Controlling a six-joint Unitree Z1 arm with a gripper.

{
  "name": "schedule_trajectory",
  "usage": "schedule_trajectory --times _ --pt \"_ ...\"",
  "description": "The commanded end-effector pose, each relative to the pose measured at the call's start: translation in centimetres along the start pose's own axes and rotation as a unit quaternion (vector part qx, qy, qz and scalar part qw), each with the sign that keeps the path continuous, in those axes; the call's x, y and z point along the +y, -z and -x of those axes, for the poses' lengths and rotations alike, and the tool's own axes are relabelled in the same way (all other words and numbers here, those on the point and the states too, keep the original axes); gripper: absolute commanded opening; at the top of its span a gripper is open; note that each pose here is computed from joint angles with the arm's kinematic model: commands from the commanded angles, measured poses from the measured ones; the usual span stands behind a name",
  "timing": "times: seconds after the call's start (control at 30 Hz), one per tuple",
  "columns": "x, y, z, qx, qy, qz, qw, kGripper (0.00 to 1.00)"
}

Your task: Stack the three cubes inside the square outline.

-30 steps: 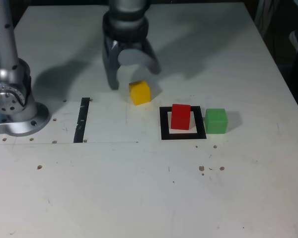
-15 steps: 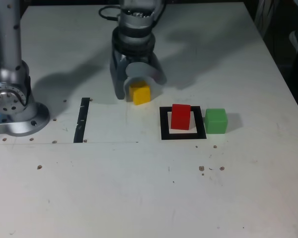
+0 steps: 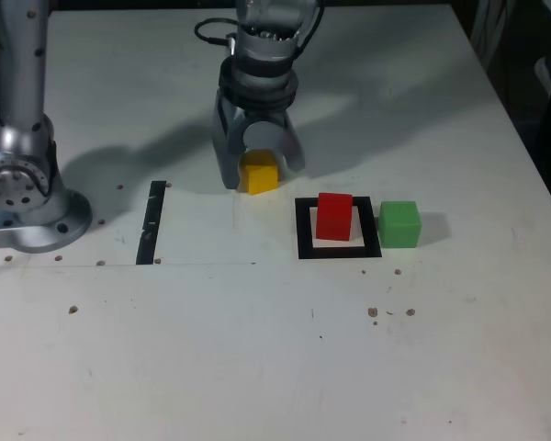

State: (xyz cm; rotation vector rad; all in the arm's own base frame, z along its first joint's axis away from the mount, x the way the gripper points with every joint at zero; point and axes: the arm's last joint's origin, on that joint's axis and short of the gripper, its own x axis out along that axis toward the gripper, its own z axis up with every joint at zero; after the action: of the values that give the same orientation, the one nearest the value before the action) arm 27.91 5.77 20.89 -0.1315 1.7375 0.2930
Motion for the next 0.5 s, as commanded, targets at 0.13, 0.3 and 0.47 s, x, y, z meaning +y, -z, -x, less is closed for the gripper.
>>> schedule_trajectory --times 0.13,0.3,0.47 --pt "0.2 0.0 0.0 -0.003 0.002 0.001 1.0000 0.29" --pt "0.2 0.0 0.2 -0.007 0.004 -0.003 1.0000 0.22" --pt "0.1 0.1 1.3 -0.016 0.006 -0.013 0.9998 0.20"
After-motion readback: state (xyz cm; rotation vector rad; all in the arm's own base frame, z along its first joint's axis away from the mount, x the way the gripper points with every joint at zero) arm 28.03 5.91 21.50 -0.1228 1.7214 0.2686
